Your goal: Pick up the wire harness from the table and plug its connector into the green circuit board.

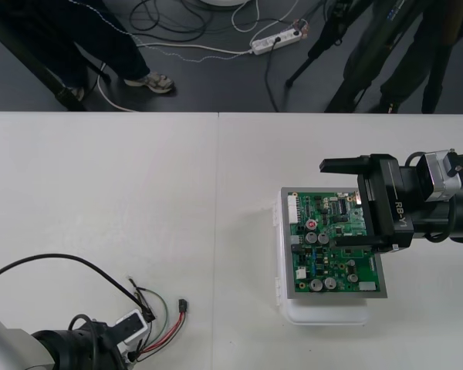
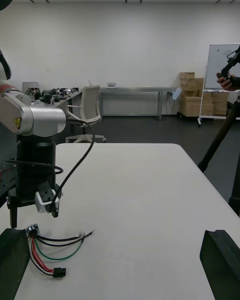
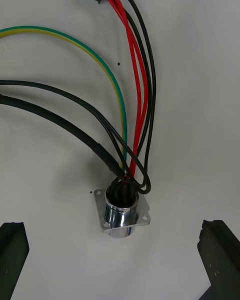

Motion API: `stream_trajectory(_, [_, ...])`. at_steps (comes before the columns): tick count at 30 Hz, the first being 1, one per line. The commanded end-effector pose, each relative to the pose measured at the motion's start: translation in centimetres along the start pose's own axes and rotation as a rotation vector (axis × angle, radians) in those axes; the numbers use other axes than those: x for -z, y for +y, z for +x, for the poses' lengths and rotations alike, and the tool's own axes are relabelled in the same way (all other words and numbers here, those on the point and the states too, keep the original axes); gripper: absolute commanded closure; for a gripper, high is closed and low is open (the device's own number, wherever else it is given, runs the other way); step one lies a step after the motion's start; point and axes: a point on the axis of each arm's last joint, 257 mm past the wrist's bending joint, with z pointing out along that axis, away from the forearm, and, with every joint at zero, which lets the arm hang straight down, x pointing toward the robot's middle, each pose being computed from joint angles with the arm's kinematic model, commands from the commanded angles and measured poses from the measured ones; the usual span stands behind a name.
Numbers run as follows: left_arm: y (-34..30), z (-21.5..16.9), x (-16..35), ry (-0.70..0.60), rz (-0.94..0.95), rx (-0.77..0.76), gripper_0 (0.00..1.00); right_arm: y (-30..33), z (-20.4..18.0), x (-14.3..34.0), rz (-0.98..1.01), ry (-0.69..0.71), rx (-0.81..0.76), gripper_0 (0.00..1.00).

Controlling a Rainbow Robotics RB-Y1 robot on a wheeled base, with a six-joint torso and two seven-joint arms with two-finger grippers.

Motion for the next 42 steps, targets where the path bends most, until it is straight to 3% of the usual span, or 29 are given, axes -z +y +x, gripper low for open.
stream_trajectory(1, [-0.8,-3.1,-0.9,-0.098,-0.017,-0.096,0.00,-0.2,-1.0,-0.4,-0.018,-0.018,0.068,0.00])
stream_trajectory(42, [-2.1,-0.2,-3.8,-0.075,0.001,-0.025,0.00,-1.2,-0.5,0.1,0.015,-0.004,0.099,0.00])
